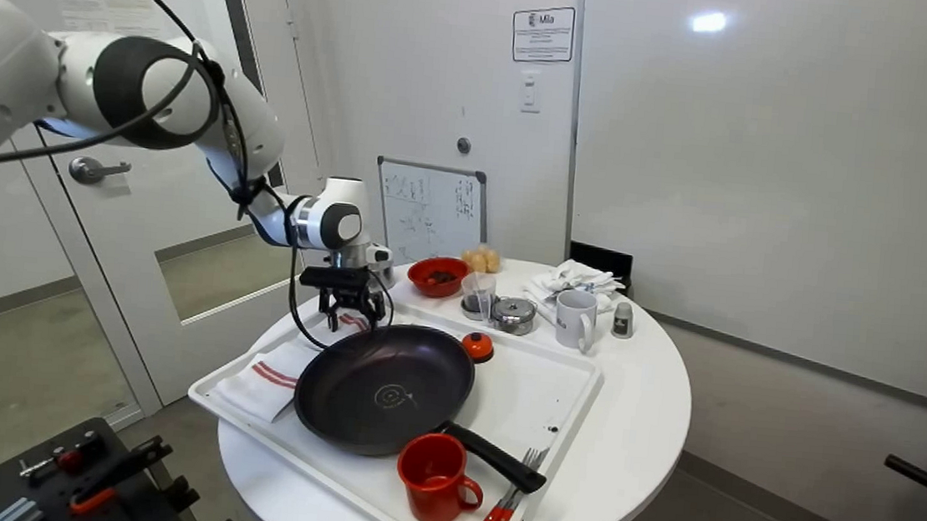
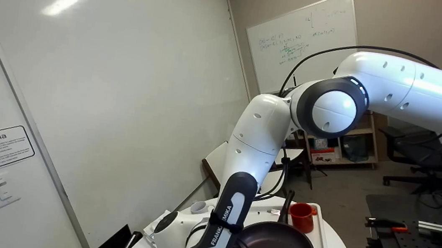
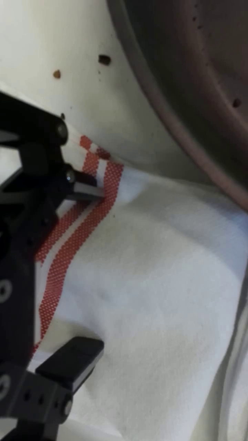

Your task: Move the towel to the right

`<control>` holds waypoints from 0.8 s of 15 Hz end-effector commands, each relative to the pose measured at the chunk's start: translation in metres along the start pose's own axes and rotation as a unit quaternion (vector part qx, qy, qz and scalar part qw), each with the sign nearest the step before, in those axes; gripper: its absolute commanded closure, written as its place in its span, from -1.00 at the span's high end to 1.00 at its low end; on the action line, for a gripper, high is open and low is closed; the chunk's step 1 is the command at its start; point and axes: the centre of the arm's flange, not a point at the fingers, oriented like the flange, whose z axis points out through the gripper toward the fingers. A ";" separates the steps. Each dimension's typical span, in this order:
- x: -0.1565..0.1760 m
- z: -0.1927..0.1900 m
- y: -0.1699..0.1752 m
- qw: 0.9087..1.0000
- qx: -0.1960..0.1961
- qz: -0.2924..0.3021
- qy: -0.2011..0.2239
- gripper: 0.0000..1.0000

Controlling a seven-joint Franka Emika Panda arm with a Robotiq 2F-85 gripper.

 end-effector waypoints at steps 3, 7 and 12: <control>-0.007 -0.006 -0.003 1.000 -0.009 0.006 0.002 0.17; -0.006 -0.011 -0.002 1.000 -0.007 0.006 0.008 -0.44; -0.006 -0.015 0.000 1.000 -0.005 0.006 0.013 -0.98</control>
